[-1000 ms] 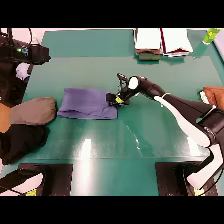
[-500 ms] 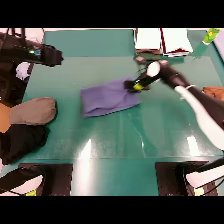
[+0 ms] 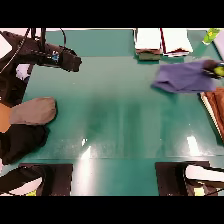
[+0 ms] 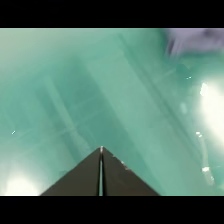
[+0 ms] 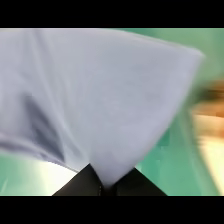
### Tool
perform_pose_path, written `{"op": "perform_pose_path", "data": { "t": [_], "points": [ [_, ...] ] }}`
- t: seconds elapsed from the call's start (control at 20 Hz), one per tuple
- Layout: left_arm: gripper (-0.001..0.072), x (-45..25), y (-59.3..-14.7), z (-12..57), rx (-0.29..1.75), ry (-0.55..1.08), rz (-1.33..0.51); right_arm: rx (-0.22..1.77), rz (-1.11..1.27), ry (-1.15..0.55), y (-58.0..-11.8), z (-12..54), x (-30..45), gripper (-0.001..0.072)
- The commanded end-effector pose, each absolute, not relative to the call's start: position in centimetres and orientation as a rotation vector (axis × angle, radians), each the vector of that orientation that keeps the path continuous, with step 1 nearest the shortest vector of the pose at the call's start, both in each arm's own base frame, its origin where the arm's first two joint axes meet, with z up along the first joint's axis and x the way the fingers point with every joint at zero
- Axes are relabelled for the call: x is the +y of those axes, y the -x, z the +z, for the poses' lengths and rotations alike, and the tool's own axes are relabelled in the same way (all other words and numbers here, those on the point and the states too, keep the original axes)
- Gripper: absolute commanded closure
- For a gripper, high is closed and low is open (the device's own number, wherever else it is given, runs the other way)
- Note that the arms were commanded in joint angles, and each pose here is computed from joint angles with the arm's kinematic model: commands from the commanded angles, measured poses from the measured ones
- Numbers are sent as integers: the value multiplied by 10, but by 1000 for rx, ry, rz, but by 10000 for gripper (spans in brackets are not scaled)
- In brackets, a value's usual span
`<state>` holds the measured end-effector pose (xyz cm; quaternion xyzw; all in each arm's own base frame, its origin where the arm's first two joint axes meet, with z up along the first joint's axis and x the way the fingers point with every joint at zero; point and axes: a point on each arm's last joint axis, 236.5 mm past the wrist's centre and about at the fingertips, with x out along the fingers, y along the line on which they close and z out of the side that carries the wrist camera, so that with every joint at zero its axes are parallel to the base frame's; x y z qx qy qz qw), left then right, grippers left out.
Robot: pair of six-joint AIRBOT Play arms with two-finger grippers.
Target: Fold the shirts.
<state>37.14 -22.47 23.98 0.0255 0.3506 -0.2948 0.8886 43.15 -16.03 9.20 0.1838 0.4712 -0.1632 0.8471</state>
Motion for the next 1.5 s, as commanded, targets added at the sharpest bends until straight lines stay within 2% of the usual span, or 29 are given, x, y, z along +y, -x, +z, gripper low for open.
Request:
{"op": "perform_pose_path", "data": {
  "t": [0.0, 0.15, 0.35, 0.8, 1.05, 1.2, 1.45],
  "points": [
    [676, -229, -369, 240, 729, -47, -623, 923, -554, -480, -379, 102, -263, 694],
    [676, -229, -369, 240, 730, -45, -623, 801, -594, -586, -366, 114, -301, 694],
    [676, -231, -368, 241, 732, -33, -631, 696, -632, -613, -362, 131, -328, 695],
    [676, -232, -367, 241, 734, -31, -635, 467, -623, -440, -367, 281, -333, 696],
    [676, -232, -365, 238, 746, -38, -638, 606, -716, -380, -332, 270, -338, 696],
    [675, -231, -363, 237, 757, -42, -639, 732, -730, -306, -309, 237, -334, 696],
    [676, -230, -360, 233, 778, -49, -641, 914, -795, -367, -244, 162, -335, 695]
  ]
}}
